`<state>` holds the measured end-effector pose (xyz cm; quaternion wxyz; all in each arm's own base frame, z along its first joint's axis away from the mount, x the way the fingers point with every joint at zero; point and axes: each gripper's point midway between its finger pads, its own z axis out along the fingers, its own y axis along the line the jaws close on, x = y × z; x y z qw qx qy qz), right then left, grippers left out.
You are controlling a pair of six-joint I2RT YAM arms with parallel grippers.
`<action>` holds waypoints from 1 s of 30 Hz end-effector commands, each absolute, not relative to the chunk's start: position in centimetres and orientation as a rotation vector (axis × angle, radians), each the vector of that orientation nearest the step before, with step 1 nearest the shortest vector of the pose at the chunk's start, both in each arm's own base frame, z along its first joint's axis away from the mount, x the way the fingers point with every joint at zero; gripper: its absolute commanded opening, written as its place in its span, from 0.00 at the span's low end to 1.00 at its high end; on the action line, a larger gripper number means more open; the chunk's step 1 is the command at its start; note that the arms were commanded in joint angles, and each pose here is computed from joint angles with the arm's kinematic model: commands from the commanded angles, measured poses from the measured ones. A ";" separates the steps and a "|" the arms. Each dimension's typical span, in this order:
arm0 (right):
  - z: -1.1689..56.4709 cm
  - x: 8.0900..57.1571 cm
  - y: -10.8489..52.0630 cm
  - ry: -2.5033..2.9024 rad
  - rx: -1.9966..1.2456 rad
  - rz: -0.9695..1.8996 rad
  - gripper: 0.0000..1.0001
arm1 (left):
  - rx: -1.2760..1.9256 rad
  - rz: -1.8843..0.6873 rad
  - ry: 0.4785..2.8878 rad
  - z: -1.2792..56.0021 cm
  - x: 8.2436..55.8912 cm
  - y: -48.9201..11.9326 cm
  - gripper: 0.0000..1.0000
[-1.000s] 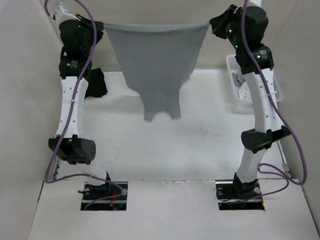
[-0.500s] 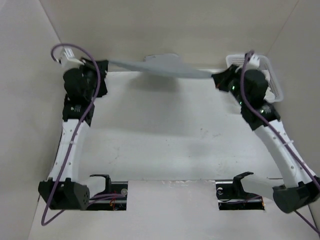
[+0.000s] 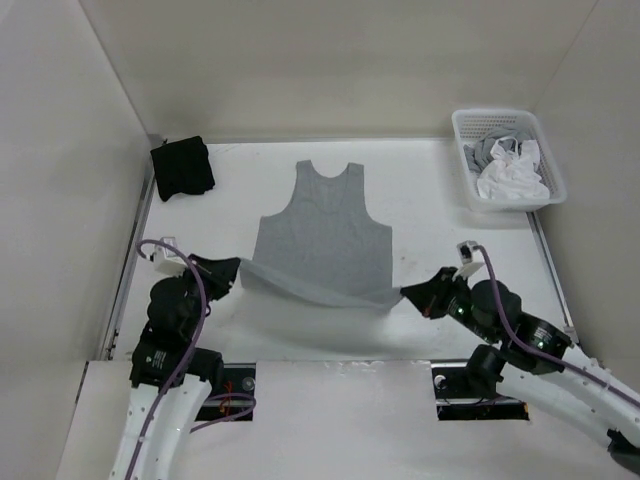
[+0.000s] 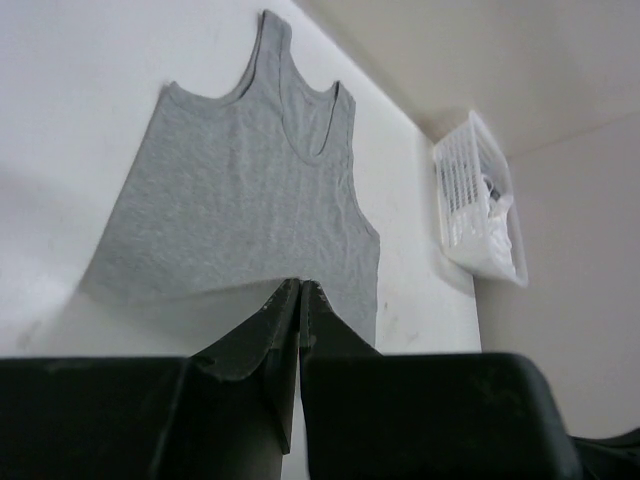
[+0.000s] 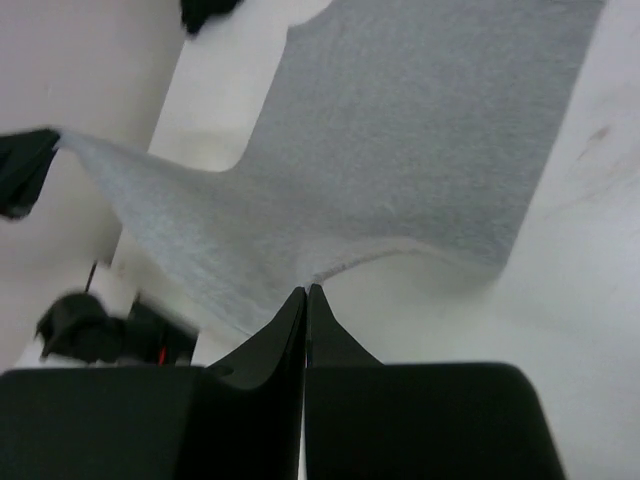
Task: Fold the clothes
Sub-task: Flatten the tank top out, then fold the tank top
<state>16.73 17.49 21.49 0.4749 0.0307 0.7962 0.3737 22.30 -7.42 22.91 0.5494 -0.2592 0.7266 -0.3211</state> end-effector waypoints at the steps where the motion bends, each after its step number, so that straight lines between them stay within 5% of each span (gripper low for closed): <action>1: 16.5 13.6 17.5 2.166 0.132 0.864 0.00 | -0.711 -0.748 1.915 17.3 18.8 -7.7 0.01; 7: 12.3 9.6 18.0 2.339 0.124 0.851 0.00 | -0.780 -0.775 1.859 18.8 15.6 -6.7 0.01; 11: 13.7 12.0 18.7 2.263 0.112 0.767 0.00 | -0.753 -0.762 1.831 20.2 18.6 -7.0 0.01; 23: 24.4 37.2 18.3 1.886 0.281 0.752 0.00 | -0.811 -0.594 1.628 24.6 41.4 -6.4 0.01; 30: 22.2 52.1 16.9 1.979 0.337 0.696 0.00 | -0.839 -0.536 1.692 21.8 55.9 -6.9 0.05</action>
